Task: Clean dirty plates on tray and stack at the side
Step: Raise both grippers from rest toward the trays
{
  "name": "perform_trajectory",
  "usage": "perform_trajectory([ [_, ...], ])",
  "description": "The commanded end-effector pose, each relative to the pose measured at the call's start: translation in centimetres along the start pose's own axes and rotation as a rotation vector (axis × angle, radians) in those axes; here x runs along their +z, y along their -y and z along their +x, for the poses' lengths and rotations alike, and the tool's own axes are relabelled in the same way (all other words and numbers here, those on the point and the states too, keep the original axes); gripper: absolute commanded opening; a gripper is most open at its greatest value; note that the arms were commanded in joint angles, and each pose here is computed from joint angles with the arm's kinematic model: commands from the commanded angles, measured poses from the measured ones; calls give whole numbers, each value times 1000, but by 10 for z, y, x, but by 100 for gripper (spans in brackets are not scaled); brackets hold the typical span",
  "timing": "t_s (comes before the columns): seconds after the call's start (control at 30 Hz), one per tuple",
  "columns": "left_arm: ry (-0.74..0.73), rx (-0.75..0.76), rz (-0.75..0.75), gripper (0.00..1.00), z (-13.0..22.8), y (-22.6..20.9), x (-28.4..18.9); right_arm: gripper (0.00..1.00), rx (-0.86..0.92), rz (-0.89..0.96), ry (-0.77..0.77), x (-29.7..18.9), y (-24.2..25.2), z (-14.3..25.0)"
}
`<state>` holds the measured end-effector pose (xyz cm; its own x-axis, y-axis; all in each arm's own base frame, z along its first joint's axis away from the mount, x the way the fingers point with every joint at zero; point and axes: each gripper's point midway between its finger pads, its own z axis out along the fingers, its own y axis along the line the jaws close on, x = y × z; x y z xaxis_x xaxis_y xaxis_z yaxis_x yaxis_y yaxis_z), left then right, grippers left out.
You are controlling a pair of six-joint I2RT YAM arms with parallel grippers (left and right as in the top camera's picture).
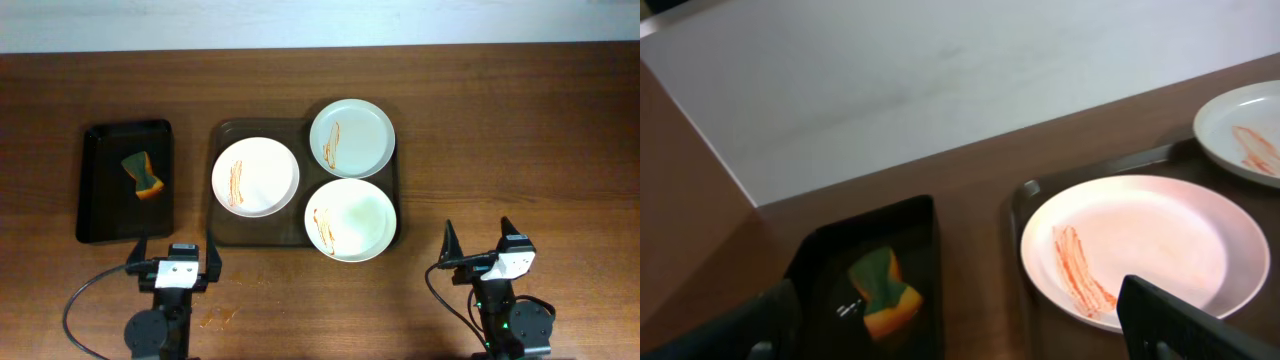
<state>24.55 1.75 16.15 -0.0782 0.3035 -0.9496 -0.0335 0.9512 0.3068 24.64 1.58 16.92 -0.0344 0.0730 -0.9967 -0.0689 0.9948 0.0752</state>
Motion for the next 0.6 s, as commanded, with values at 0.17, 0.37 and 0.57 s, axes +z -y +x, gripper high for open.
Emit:
perform_trajectory([
  [0.17, 169, -159, 34, 99, -81, -13, -8, 98, -6, -64, 110, -10, -16, -73],
  [0.37, 129, -163, 44, 99, -171, -44, 35, 98, -21, -67, 38, 26, -22, -151],
  [0.57, -215, -207, 236, 99, -189, -37, 144, 98, 19, -179, -325, 101, -45, -160],
])
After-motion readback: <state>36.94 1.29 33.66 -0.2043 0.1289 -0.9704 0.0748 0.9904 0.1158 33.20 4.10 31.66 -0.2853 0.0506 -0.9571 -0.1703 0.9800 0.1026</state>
